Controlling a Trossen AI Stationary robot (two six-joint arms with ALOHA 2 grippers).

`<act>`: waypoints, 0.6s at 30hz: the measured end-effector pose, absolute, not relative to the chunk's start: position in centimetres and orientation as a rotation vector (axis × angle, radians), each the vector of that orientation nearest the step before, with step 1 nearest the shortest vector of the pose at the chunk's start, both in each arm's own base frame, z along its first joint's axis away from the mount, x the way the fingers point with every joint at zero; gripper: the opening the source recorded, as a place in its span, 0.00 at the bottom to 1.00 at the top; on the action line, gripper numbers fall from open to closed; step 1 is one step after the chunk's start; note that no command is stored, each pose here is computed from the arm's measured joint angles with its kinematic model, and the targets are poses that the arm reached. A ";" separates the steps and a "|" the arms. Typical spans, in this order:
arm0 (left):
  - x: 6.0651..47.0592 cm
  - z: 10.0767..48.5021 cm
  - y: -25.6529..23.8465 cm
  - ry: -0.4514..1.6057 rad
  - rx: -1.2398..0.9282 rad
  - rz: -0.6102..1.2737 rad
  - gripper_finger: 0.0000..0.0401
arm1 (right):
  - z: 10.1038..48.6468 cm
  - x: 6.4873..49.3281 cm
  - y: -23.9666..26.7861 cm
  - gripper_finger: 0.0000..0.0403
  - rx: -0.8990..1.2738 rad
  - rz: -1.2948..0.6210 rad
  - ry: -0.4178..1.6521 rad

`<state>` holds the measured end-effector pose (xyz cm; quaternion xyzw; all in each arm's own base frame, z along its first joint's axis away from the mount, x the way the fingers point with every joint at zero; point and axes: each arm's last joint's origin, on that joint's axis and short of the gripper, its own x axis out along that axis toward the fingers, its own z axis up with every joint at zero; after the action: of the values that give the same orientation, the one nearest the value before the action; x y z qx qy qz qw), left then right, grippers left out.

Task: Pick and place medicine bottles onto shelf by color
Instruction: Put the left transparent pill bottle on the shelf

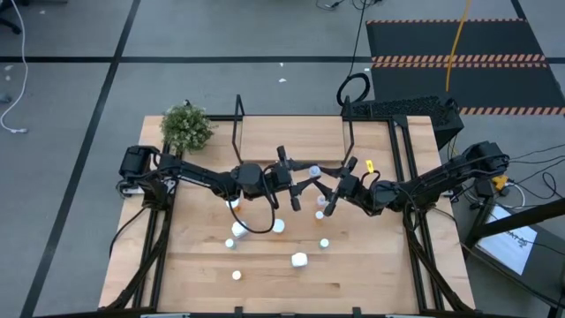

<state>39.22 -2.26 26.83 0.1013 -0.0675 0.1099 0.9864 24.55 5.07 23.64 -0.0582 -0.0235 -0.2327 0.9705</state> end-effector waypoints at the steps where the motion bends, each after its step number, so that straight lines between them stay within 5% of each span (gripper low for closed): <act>1: 39.2 26.8 -2.3 -0.134 0.204 0.220 0.38 | 23.6 24.6 5.1 0.40 -0.123 -0.465 -0.047; 7: 39.2 26.8 -2.3 -0.119 0.207 0.217 0.39 | 23.7 24.4 5.1 0.46 -0.149 -0.448 -0.033; 18: 37.7 29.0 -2.3 -0.082 0.216 0.162 0.40 | 24.5 23.3 5.1 0.77 -0.075 -0.226 0.004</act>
<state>37.66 -2.34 28.97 0.1075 -0.0409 0.0809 0.9901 23.26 5.12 24.47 -0.0374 0.0022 -0.1128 0.9929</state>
